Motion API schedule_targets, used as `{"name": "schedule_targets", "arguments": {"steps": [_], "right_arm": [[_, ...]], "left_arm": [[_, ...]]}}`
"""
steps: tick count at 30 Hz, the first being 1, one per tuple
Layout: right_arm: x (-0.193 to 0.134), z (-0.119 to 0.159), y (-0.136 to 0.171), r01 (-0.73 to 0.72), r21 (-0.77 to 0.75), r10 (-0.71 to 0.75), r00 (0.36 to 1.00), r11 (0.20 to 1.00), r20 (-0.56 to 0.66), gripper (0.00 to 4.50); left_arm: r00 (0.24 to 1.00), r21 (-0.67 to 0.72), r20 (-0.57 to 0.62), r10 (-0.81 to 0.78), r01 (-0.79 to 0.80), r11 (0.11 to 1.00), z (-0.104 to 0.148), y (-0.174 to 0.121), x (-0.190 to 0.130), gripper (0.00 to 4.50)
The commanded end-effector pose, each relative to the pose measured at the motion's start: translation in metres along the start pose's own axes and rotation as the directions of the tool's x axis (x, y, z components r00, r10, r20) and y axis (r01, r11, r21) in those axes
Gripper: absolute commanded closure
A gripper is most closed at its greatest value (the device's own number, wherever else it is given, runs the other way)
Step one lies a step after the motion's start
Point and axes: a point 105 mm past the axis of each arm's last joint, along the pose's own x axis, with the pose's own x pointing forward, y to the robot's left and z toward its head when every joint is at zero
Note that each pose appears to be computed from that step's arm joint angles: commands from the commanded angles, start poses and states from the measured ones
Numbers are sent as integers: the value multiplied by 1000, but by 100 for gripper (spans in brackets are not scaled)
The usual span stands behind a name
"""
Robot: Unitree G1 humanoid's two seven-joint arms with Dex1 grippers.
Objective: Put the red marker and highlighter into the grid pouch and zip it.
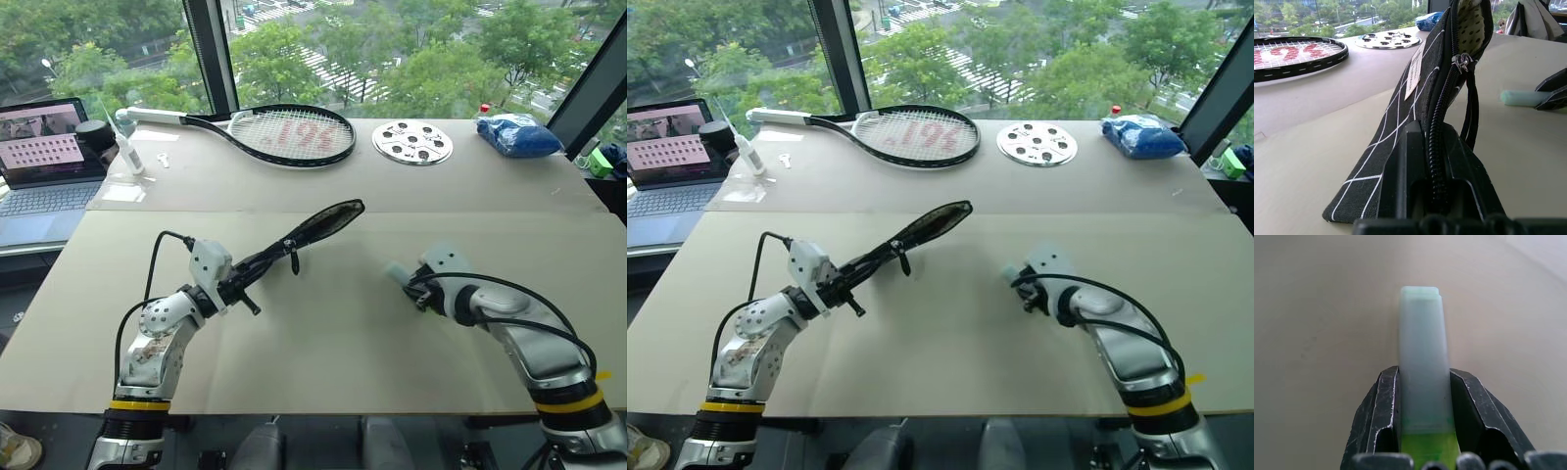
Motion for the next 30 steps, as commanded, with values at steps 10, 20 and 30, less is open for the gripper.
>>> {"name": "schedule_targets", "arguments": {"steps": [10,20,30], "right_arm": [[-51,120,14,-92,-691,302,934,717,189,346],[-35,143,-1,34,-767,207,954,641,215,346],[-22,136,-10,53,-802,162,969,596,184,346]], "left_arm": [[999,40,28,19,-21,999,15,1,-7,450],[1000,45,17,-1,0,999,10,-6,-4,450],[999,49,6,-35,35,998,6,-13,0,450]]}}
